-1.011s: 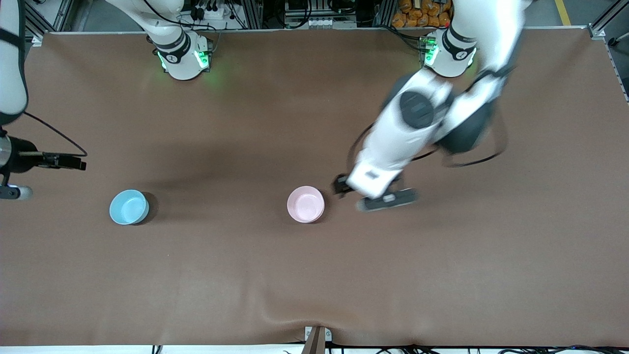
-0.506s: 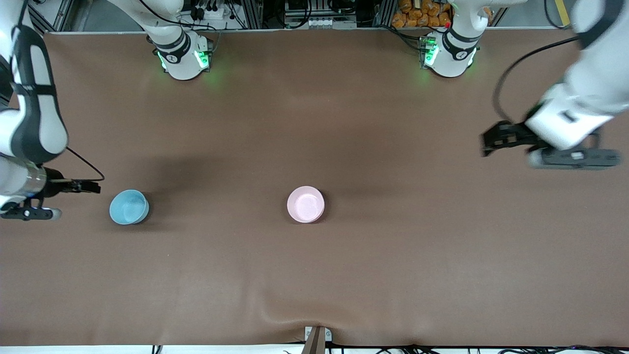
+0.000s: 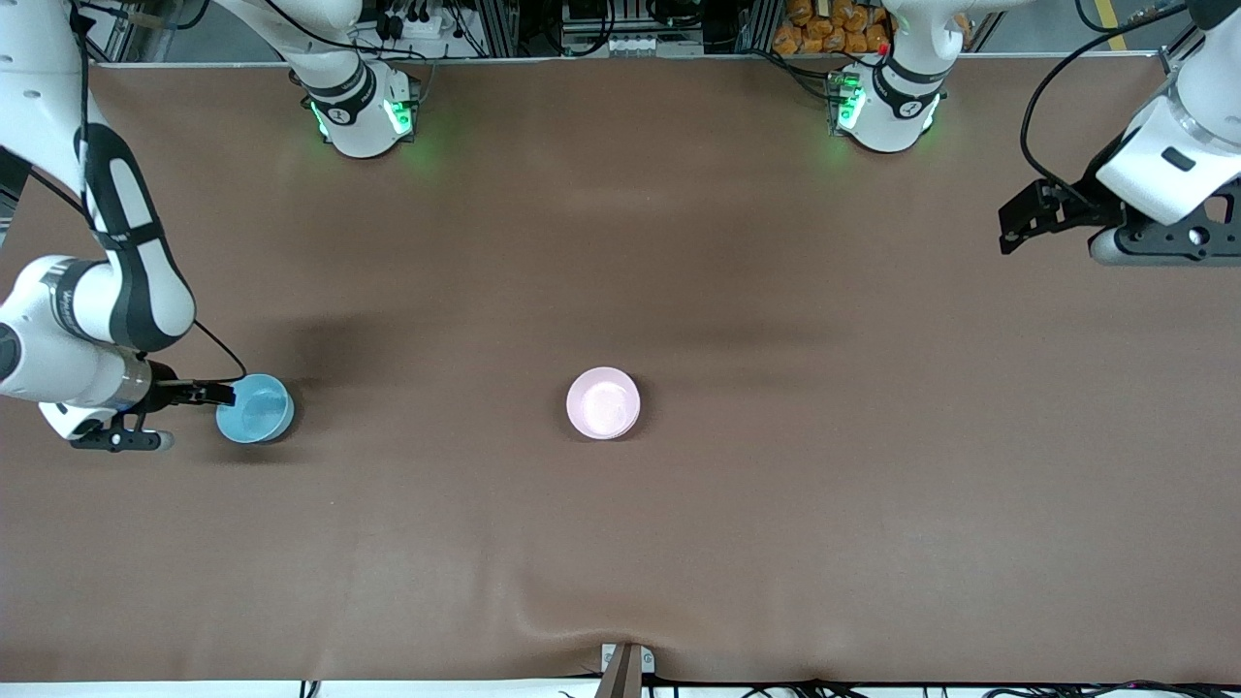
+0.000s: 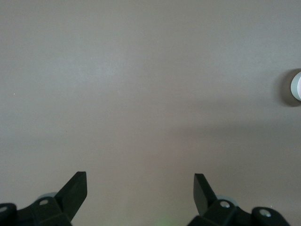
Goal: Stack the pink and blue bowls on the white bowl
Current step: 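Raise the left gripper away while the right gripper reaches the blue bowl, then close the right gripper on the light blue bowl's rim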
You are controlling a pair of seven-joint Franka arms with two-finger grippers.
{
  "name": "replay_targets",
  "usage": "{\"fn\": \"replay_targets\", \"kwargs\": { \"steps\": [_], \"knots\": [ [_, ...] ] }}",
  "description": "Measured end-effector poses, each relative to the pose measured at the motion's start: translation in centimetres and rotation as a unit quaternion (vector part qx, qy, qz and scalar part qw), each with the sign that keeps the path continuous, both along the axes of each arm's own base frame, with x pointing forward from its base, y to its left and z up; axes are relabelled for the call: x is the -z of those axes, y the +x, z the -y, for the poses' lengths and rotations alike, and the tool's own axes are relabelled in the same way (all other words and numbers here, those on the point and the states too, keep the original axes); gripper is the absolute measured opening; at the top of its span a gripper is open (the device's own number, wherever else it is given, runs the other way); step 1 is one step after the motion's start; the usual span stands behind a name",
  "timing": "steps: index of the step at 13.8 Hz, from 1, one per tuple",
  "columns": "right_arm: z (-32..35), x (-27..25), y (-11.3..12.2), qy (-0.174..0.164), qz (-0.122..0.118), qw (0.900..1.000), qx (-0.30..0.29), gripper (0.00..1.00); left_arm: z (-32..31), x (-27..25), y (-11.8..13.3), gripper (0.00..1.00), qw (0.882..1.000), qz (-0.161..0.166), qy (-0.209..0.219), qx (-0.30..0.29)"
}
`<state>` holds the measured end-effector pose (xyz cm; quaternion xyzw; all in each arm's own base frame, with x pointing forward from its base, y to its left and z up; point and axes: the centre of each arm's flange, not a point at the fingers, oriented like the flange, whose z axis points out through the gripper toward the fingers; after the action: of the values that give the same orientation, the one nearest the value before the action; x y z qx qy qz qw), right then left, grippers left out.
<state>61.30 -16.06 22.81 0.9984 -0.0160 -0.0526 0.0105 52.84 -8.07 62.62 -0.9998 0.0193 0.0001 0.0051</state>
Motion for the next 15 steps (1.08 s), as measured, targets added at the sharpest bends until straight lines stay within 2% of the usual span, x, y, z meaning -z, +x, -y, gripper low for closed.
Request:
{"fn": "replay_targets", "kwargs": {
  "steps": [3,4,7,11,12,15],
  "knots": [
    [0.3,1.7,-0.1,0.002,-0.001,1.000,0.003,1.00,0.0,-1.3,-0.6,1.00,1.000,0.011,0.000,-0.001],
    [0.3,1.9,-0.2,0.003,-0.003,1.000,0.002,0.91,-0.1,-1.8,-0.6,1.00,1.000,0.016,0.000,-0.001],
    [0.2,2.2,-0.2,0.004,-0.005,1.000,0.002,0.53,-0.2,-2.2,-0.7,1.00,1.000,0.012,0.000,-0.002],
    [0.2,2.3,-0.2,0.004,-0.006,1.000,0.002,0.07,-0.8,-2.8,-0.8,1.00,1.000,0.007,0.000,-0.007],
    [0.0,1.9,-0.1,0.005,-0.006,1.000,0.001,0.03,-1.2,-3.1,-0.8,1.00,1.000,0.007,0.000,-0.011],
    [-0.3,0.4,-0.1,0.014,-0.023,1.000,0.007,0.03,-2.6,-3.2,-0.6,1.00,1.000,0.006,0.000,-0.024]
  ]
}}
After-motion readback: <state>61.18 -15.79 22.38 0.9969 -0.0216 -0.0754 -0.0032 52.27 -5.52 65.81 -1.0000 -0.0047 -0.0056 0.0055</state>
